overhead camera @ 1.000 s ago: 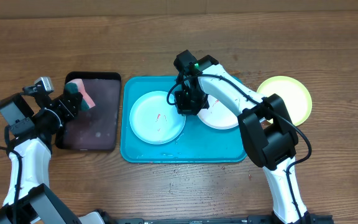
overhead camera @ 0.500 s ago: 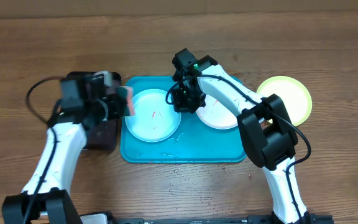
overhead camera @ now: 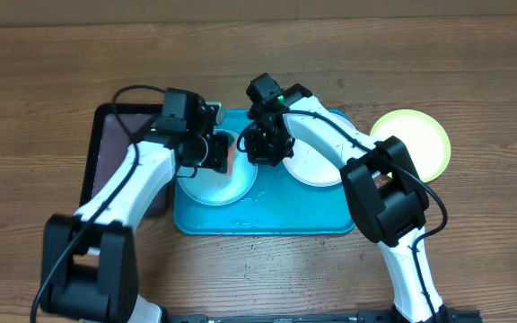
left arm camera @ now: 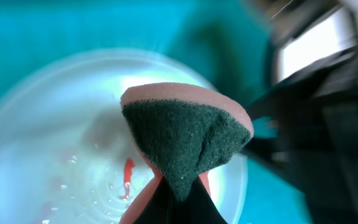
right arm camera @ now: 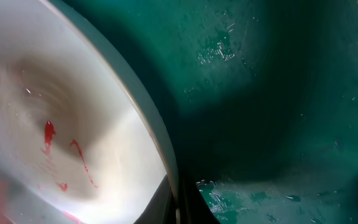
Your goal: Clean dirty plates on tray and stack at the side
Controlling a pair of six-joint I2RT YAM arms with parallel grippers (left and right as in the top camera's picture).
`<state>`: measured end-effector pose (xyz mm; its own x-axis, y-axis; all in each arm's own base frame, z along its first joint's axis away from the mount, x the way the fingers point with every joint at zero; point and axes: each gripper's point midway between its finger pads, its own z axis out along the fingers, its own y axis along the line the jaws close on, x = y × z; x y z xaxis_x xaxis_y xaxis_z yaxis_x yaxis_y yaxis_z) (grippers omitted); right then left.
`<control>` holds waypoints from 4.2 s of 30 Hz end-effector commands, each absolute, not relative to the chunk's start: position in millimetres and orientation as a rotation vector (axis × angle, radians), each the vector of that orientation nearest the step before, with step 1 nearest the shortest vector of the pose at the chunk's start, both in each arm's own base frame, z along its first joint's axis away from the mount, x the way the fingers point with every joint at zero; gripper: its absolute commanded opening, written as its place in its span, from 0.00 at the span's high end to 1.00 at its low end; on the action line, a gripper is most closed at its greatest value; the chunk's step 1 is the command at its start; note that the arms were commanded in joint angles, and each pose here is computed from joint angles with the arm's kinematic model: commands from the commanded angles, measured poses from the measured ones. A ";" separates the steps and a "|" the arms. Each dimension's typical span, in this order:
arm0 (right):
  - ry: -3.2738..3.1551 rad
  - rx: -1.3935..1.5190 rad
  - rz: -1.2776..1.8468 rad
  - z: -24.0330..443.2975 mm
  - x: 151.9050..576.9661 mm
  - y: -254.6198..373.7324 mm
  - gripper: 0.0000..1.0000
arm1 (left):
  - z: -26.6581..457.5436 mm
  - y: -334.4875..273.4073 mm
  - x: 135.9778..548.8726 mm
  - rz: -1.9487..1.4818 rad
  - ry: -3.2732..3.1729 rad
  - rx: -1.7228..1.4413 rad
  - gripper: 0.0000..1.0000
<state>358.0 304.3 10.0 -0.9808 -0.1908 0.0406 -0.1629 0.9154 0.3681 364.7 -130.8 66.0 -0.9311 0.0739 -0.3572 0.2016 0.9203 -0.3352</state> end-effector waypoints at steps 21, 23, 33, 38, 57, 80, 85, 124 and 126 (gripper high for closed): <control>-3.005 0.284 -0.572 14.5 354.7 306.1 0.96 | 28.2 -60.5 369.5 0.086 2.910 0.010 0.96; -3.005 0.284 -0.571 14.5 354.7 306.1 0.96 | 42.7 -69.1 377.5 0.020 2.886 0.015 0.96; -3.003 0.283 -0.569 14.4 354.1 305.7 0.96 | 41.2 -145.8 345.9 -0.395 2.929 0.341 0.96; -3.003 0.283 -0.570 14.5 354.1 305.8 0.96 | 25.8 -155.3 331.2 -0.389 2.941 0.405 0.96; -2.996 0.279 -0.560 14.1 352.1 304.2 0.96 | 58.0 -68.0 379.1 -0.027 2.802 -0.030 0.96; -3.069 0.378 -0.565 31.5 368.4 303.9 0.96 | 111.9 11.3 375.6 -0.123 2.707 -0.090 0.96; -3.285 0.390 -0.338 76.3 396.1 278.0 0.96 | 93.3 21.4 375.3 -0.112 2.755 -0.096 0.96; -3.816 0.558 1.343 238.6 404.6 262.2 0.96 | 28.8 43.5 408.5 0.030 2.778 -0.131 0.34; -3.817 0.558 1.342 238.6 404.6 262.3 0.96 | 22.3 43.5 409.1 0.029 2.786 -0.131 0.34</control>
